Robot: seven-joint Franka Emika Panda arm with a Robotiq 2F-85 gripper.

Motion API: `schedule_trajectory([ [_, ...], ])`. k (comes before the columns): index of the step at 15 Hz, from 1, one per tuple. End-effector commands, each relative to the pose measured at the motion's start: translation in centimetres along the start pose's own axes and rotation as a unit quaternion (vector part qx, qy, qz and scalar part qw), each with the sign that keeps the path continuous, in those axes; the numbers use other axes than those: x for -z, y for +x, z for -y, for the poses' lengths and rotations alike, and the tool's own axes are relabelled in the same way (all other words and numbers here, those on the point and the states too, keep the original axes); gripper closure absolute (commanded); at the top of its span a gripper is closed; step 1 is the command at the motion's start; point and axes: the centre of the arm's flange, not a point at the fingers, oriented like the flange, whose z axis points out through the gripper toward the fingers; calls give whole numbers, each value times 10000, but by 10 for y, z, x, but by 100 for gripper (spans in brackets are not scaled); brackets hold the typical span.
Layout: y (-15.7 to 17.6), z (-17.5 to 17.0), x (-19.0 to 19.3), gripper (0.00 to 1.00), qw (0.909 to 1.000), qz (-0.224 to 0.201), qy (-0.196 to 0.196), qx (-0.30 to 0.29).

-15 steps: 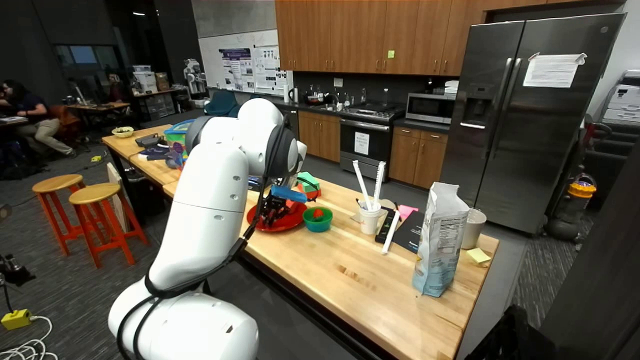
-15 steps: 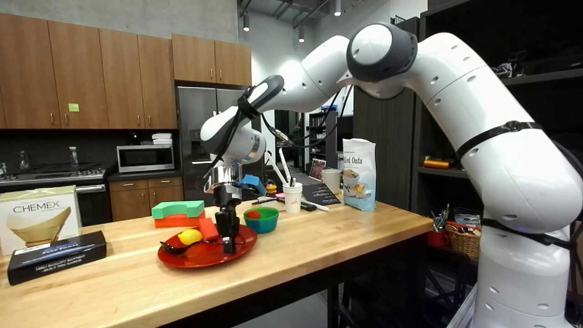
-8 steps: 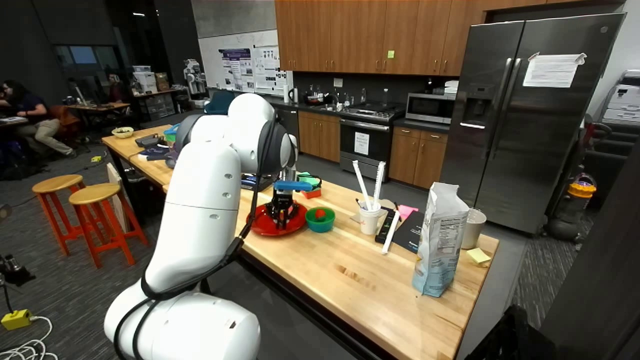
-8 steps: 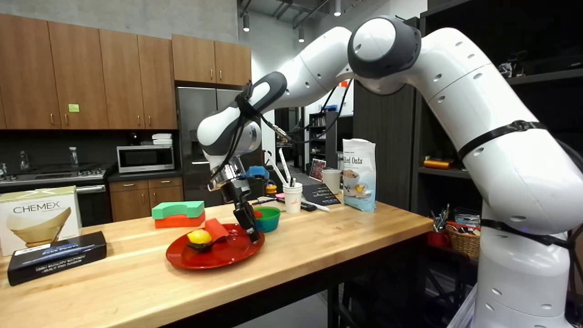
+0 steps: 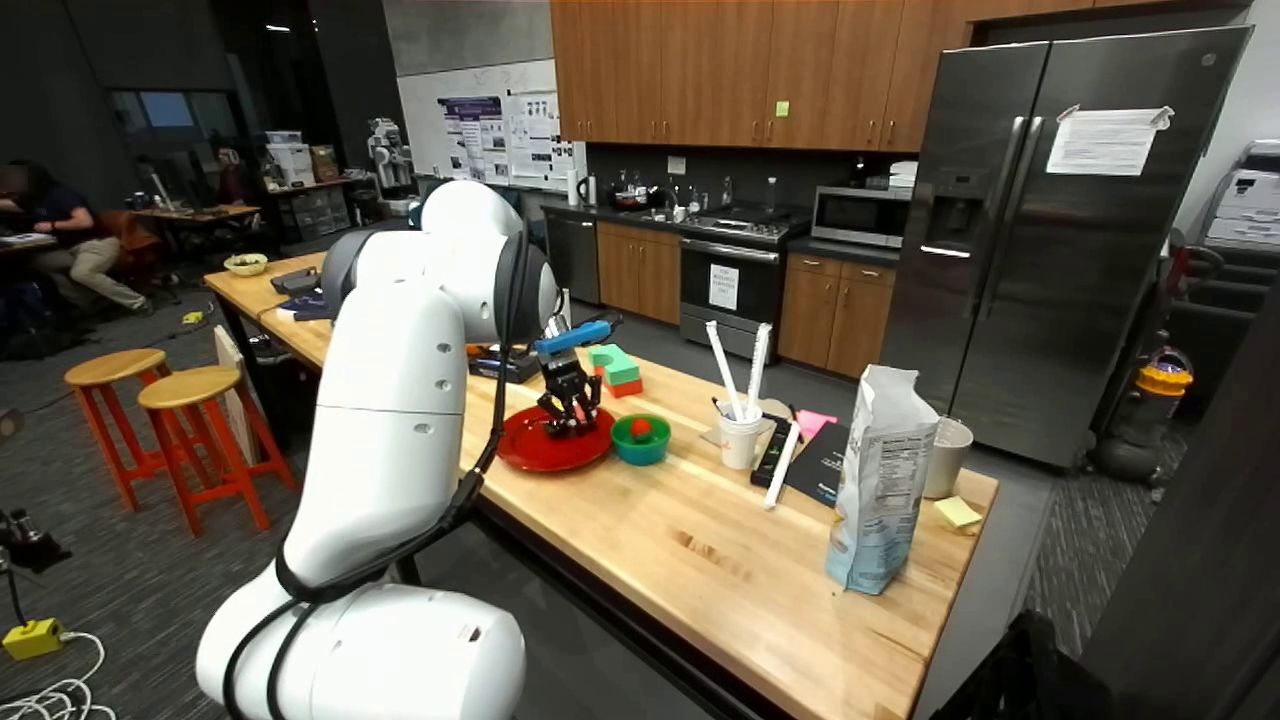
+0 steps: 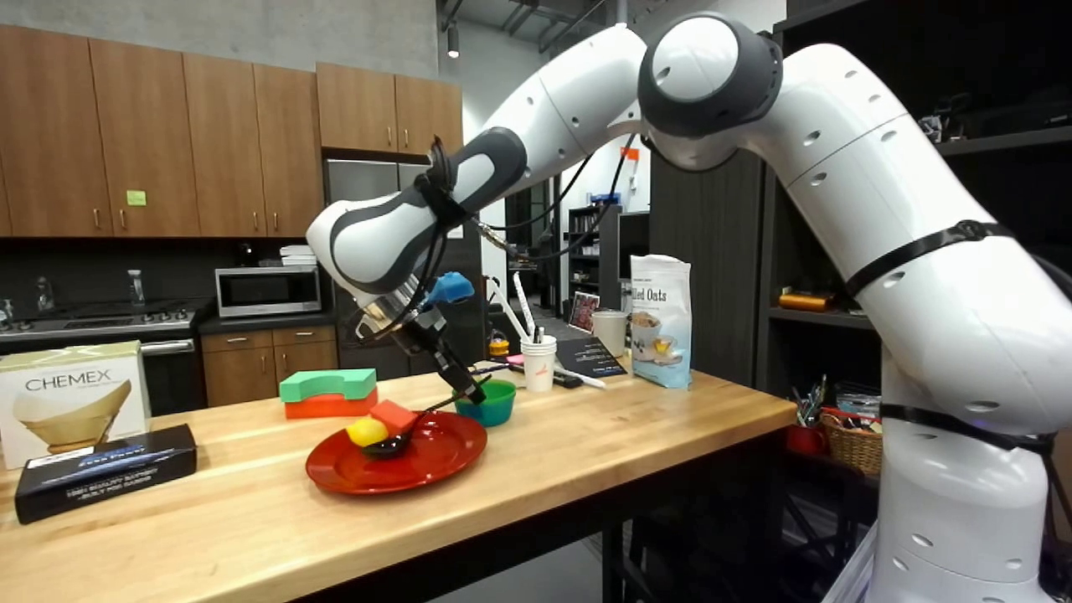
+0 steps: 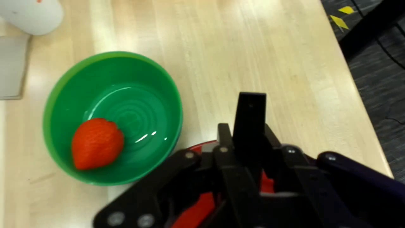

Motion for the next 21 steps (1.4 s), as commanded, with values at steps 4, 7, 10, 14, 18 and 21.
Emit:
schedule_trajectory([
  [4,-1,-10,17,94,9915,-599,-1153,-108],
  [7,-1,-11,18,94,9897,-924,-1093,-5],
  [10,-1,-7,18,94,9885,-1095,-1044,61],
  [14,-3,1,17,94,9886,-1373,-611,126],
  [18,-14,17,13,94,9920,-1241,188,119],
  [21,-27,27,13,94,9946,-888,540,18],
])
